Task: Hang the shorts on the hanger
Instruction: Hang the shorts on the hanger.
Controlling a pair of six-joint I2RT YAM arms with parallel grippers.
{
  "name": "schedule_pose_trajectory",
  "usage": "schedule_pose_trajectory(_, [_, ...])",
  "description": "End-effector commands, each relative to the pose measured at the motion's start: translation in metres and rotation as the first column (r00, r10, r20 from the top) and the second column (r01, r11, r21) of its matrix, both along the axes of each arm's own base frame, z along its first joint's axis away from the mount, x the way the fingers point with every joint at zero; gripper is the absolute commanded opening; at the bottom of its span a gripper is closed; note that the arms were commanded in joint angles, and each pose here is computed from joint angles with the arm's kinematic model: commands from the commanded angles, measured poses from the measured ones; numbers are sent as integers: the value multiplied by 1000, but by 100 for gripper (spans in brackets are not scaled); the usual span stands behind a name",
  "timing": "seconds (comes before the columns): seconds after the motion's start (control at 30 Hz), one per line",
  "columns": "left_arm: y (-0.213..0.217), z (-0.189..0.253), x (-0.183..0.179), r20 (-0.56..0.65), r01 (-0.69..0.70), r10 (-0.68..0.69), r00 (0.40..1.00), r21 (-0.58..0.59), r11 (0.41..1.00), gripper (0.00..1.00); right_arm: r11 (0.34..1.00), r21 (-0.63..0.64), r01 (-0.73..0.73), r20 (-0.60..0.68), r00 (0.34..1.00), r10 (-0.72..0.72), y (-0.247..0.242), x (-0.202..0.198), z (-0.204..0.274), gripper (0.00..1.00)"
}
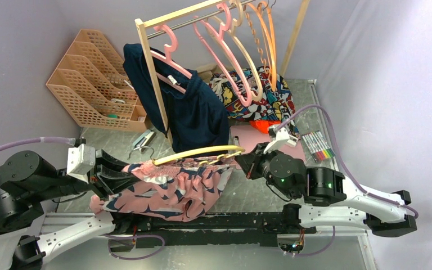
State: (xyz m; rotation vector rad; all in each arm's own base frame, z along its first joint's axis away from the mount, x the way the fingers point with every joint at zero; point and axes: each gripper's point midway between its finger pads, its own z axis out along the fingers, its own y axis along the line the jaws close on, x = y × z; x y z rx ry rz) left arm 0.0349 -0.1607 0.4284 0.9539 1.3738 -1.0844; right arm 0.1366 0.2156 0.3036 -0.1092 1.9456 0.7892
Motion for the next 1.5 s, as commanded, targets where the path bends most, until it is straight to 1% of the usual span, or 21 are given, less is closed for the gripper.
schedule_pose_trajectory(0.0, [5, 11, -6, 11, 10, -10, 1000, -33, 999, 7, 995, -55, 80, 20, 997, -79, -24, 8, -1, 0])
schedule_pose_trajectory(0.2, [18, 5, -4, -5, -54, 54, 999, -31, 998, 7, 994, -52, 99, 25, 995, -98, -34, 8, 6, 0])
schedule_pose_trajectory(0.37, [22, -4, -2, -26, -75, 75, 997, -6, 997, 7, 994, -47, 99, 25, 995, -98, -38, 8, 11, 0])
schedule_pose_trajectory(0.57, [23, -21, 8, -59, -126, 129, 990, 54, 991, 7, 992, -62, 112, 31, 993, -110, -45, 8, 17, 0])
schedule_pose_trajectory(0.7, [20, -39, 14, -92, -135, 148, 985, 132, 982, 7, 988, -83, 129, 43, 991, -125, -55, 9, 26, 0])
schedule_pose_trajectory(0.77, [17, -48, 15, -103, -128, 146, 984, 164, 978, 7, 988, -80, 130, 52, 991, -126, -59, 9, 36, 0])
schedule_pose_trajectory(0.83, [14, -50, 13, -105, -106, 124, 987, 164, 981, 7, 988, -83, 128, 62, 990, -123, -61, 9, 42, 0])
schedule_pose_trajectory(1.07, [0, -33, -1, -85, 1, 6, 996, 79, 997, 7, 987, -117, 110, 81, 992, -101, -56, 10, 46, 0])
schedule_pose_trajectory(1.23, [-4, -23, -4, -76, 26, -23, 997, 41, 999, 7, 986, -137, 97, 82, 993, -86, -47, 11, 41, 0])
schedule_pose_trajectory(1.33, [-4, -34, 1, -105, 4, 5, 994, 83, 997, 7, 990, -121, 79, 92, 993, -68, -44, 10, 48, 0])
schedule_pose_trajectory(1.47, [-8, -54, 10, -148, -20, 43, 988, 149, 989, 7, 996, -80, 26, 119, 993, -16, -37, 6, 73, 0])
